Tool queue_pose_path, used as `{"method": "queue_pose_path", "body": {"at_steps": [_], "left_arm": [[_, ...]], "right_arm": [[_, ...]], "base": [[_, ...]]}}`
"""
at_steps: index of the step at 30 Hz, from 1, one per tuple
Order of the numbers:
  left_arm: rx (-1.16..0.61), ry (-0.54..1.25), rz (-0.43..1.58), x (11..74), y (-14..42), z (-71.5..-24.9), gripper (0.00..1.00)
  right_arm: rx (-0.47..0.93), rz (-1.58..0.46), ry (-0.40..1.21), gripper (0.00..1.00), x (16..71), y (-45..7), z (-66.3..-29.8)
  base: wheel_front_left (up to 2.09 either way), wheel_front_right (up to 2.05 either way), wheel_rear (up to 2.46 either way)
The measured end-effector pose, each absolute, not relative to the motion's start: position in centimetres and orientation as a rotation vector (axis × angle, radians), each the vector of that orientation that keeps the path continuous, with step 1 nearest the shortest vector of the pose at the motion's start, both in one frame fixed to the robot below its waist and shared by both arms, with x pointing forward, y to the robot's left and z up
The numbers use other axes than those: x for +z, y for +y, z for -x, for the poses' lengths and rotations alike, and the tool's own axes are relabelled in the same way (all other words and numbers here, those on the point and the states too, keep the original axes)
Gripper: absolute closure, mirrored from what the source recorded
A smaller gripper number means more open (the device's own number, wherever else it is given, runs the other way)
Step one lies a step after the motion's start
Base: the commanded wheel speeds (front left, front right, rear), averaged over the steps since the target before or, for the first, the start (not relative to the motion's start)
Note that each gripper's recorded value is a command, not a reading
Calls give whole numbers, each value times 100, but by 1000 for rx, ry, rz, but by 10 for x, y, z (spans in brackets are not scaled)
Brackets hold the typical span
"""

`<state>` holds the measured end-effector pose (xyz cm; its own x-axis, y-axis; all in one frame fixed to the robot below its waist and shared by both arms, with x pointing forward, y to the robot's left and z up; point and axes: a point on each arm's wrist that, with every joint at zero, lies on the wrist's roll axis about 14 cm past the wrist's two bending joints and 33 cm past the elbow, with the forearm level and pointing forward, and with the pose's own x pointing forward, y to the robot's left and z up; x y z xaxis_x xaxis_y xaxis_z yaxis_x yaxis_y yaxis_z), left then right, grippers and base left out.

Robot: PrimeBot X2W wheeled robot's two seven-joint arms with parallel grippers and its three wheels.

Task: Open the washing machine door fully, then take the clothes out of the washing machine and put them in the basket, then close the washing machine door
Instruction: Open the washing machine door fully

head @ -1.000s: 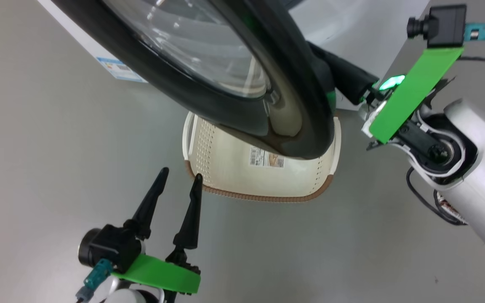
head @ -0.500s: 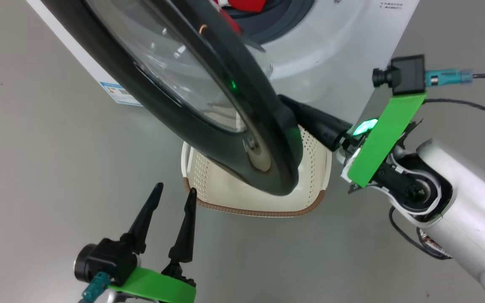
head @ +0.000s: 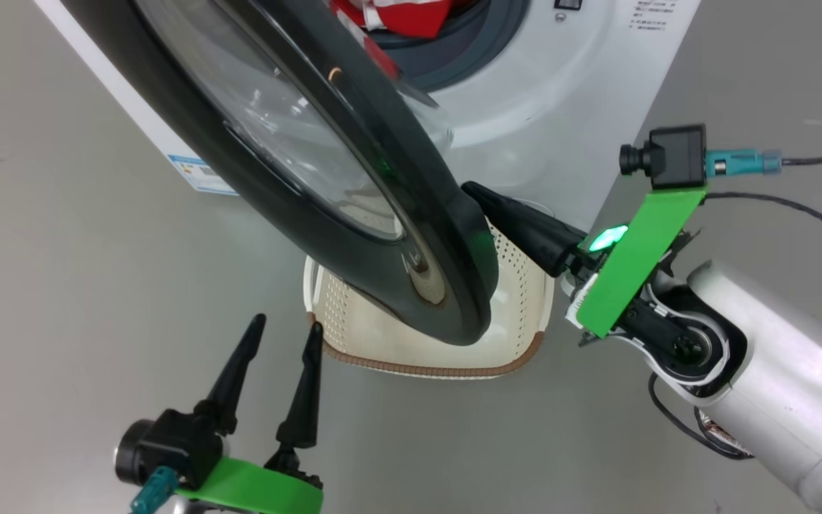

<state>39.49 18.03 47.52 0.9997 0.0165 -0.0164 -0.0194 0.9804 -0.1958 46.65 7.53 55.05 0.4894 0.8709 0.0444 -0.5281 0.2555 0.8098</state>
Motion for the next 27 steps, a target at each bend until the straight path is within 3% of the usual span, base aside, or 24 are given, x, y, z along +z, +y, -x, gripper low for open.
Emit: {"method": "queue_pose_path", "body": {"at_steps": [2,3,5,27], "left_arm": [[23,8,192,477,183,-395,0],[17,5,189,478,183,-395,0],[10,1,181,479,181,-396,0],[14,13,171,475,185,-378,0]], "right_arm": [[968,-882,461,75,546,70,-467],[949,-887,463,58,542,67,-467],[906,-893,469,0,533,58,-466],[411,-908,449,0,445,-65,-426]], "base": [[0,0,0],[0,0,0],[0,0,0],[0,0,0]]}}
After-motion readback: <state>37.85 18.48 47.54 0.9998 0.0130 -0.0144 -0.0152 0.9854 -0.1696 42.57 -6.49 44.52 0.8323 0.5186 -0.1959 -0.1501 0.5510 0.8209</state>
